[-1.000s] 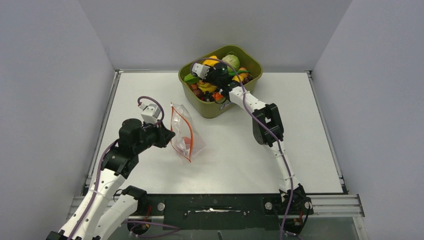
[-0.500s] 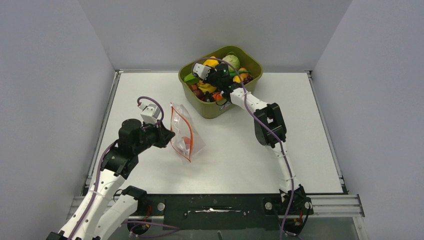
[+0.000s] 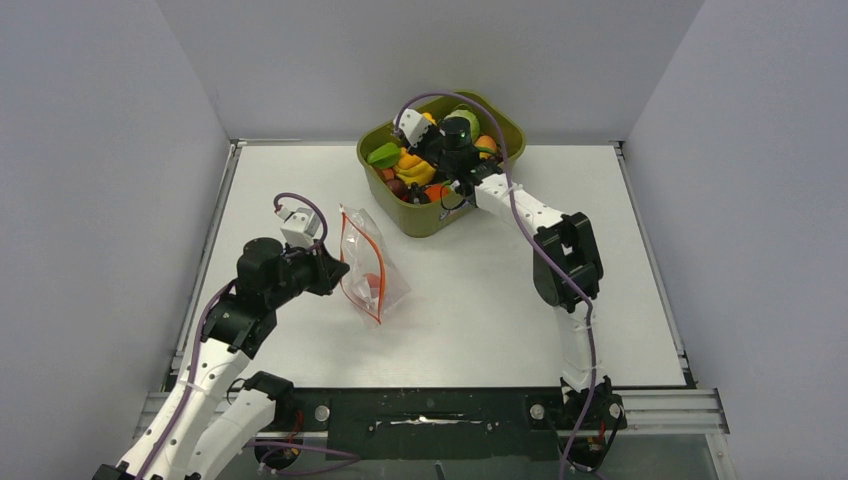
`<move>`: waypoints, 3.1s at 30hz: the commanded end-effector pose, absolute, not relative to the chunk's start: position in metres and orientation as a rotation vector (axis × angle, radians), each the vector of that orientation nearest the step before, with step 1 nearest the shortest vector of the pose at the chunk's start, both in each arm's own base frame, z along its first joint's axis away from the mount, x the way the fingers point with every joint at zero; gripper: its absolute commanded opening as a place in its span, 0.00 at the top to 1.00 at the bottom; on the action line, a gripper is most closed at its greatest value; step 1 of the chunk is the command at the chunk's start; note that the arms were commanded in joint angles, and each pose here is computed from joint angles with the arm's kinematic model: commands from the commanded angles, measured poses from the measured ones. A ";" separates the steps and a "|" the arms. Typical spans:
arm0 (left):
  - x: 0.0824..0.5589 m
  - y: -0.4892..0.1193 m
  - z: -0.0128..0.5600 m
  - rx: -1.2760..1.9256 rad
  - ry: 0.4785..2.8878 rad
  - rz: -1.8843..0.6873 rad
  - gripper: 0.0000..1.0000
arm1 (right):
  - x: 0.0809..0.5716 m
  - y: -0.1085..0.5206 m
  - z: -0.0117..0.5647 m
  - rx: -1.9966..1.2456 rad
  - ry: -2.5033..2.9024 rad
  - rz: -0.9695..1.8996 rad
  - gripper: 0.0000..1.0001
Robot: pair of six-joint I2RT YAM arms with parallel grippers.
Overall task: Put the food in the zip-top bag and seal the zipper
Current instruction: Pick up the fake vegetable from the bin, then place the fake vegetable in the zipper food storage bag.
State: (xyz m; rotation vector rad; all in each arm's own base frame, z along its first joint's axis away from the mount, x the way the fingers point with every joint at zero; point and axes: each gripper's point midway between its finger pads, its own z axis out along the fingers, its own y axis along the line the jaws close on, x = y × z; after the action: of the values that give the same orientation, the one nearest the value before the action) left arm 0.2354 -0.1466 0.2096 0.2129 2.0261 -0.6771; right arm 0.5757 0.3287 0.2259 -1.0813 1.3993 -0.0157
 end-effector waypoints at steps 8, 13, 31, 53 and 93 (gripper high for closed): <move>0.243 -0.148 0.228 0.223 1.943 -0.677 1.00 | 0.503 0.333 0.359 -0.888 1.203 0.118 0.82; 0.244 -0.148 0.227 0.212 1.947 -0.678 1.00 | 0.471 0.333 0.377 -0.864 1.184 0.165 0.82; 0.244 -0.163 0.264 0.002 1.926 -0.879 1.00 | 0.311 0.357 0.430 -0.724 1.054 0.566 0.83; 0.251 -0.186 0.279 -0.093 1.917 -1.082 1.00 | 0.198 0.352 0.480 -0.484 0.810 1.136 0.82; 0.251 -0.185 0.276 -0.098 1.897 -1.088 1.00 | 0.249 0.363 0.425 -0.217 1.007 1.116 0.82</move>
State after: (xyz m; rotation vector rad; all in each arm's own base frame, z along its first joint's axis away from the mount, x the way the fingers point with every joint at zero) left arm 0.2505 -0.1820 0.2404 -0.1359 2.0177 -1.0369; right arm 0.2397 0.3692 0.4205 -0.2899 1.0266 1.1605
